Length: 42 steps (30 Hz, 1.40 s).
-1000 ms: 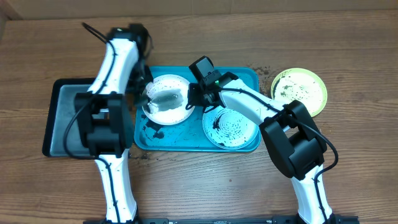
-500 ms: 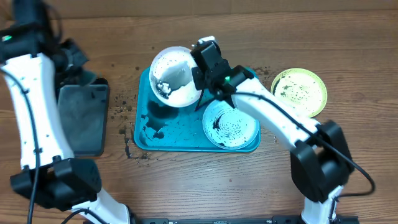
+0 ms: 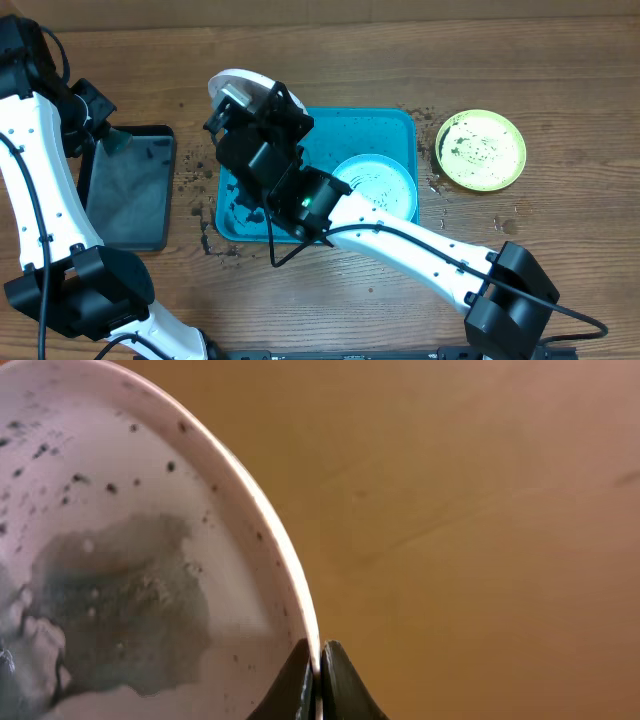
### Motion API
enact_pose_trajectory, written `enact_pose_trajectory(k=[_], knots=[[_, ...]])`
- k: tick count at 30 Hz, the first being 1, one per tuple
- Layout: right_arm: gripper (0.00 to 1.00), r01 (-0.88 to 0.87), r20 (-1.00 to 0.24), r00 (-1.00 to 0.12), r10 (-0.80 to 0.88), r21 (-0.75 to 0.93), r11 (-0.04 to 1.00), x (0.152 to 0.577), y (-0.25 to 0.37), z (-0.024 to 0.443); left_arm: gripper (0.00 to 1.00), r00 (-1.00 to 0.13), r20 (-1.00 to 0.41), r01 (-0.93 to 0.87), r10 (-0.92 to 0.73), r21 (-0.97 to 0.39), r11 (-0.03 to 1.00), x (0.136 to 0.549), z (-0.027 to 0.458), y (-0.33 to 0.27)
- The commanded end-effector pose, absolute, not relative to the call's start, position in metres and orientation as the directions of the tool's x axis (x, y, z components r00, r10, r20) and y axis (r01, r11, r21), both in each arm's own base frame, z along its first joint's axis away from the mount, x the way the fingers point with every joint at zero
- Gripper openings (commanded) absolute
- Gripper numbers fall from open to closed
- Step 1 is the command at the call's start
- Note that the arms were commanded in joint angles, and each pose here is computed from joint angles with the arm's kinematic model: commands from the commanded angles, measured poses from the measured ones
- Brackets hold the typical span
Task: Clean dirty plates on tray and stack at the side
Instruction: 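Lift the white plate with the right gripper and swing it right, then lower the white plate onto the yellow plate and open right gripper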
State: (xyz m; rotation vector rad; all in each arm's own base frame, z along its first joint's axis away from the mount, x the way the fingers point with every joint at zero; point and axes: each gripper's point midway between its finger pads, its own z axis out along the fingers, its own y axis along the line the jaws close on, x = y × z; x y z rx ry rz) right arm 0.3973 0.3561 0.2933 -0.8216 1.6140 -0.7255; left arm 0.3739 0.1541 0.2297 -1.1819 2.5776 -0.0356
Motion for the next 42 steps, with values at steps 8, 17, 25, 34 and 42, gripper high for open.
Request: enact_pose_trajectory(k=[8,17,25,34,42], knots=[[0.04,0.002,-0.458,-0.182,-0.870,-0.885,0.465,0.395,0.329,0.333,0.04,-0.626,-0.259,-0.730,-0.736,-0.137,0.669,0.374,0.227,0.156],[0.04,-0.049,-0.584,-0.189,-0.789,-0.797,0.602,0.403,0.328,0.312,0.04,-0.626,-0.260,-0.730,-0.736,-0.138,0.670,0.374,0.227,0.156],[0.04,-0.074,-0.565,-0.270,-0.780,-0.795,0.601,0.408,0.308,0.290,0.04,-0.626,-0.261,-0.730,-0.735,-0.138,0.670,0.374,0.227,0.156],[0.03,-0.181,-0.747,-0.492,-0.447,-0.414,0.892,0.432,0.272,0.240,0.04,-0.626,-0.260,-0.729,-0.735,-0.138,0.670,0.374,0.227,0.156],[0.04,-0.070,-0.508,-0.861,0.010,0.138,0.988,0.453,0.134,0.213,0.04,-0.626,-0.261,-0.730,-0.735,-0.138,0.670,0.374,0.227,0.156]])
